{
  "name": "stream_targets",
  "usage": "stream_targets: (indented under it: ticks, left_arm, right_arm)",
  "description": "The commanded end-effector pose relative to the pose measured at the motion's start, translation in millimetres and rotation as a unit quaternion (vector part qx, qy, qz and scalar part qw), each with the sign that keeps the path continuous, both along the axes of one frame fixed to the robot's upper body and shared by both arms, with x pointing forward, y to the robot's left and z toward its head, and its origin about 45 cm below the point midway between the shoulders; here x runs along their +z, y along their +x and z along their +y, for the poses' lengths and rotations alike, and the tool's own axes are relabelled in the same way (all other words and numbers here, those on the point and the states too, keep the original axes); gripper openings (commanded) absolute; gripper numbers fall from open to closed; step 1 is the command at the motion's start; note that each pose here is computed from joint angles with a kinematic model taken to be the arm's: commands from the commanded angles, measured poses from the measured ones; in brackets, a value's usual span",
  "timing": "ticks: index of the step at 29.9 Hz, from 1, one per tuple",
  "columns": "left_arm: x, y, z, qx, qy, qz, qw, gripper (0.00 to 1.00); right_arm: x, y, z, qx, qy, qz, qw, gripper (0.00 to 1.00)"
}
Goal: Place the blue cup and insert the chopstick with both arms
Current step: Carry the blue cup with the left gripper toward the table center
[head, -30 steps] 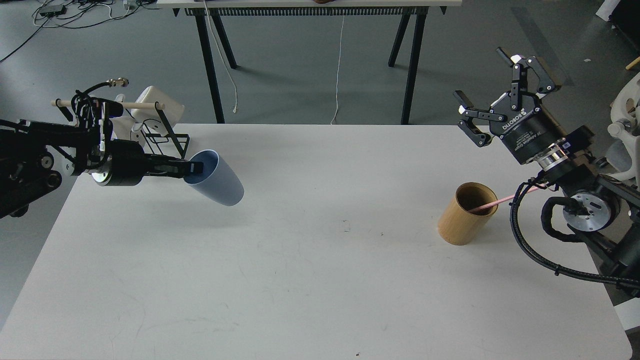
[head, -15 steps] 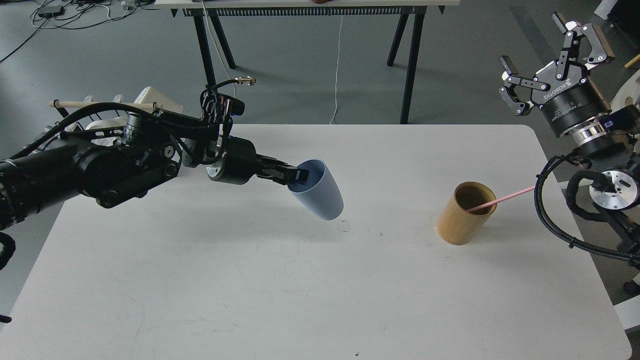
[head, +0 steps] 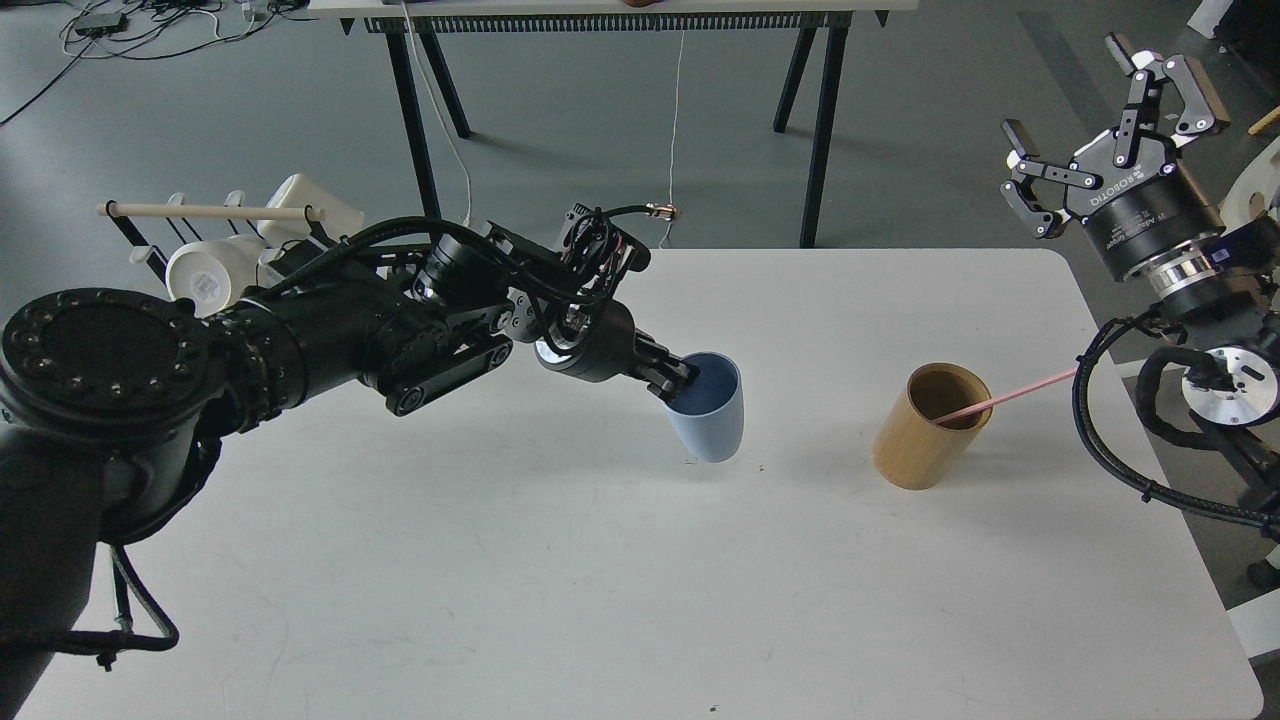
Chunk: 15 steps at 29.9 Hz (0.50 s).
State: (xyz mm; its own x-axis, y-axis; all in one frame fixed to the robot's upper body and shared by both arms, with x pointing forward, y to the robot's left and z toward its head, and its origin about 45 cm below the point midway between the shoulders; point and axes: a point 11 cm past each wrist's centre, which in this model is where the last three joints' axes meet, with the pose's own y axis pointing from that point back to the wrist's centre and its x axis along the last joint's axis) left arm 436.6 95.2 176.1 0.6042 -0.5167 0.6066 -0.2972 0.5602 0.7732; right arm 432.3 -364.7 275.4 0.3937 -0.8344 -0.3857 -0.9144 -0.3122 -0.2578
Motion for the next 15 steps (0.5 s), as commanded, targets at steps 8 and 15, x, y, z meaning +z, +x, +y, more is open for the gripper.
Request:
stream_targets:
  ticks: [8,15]
  left_arm:
    - [-5.9,5.6,16.6,0.006,0.034,-0.011,0.999,0.0]
    - [-7.7,-3.3,5.7,-0.006,0.022,0.004,1.0,0.0]
  right_arm:
    - [-0.8,-0.1,0.9,0.001,0.0,0.001,1.0,0.98]
    - [-3.0,0.0,-0.7,-0.002,-0.002,0.004,1.0,0.98]
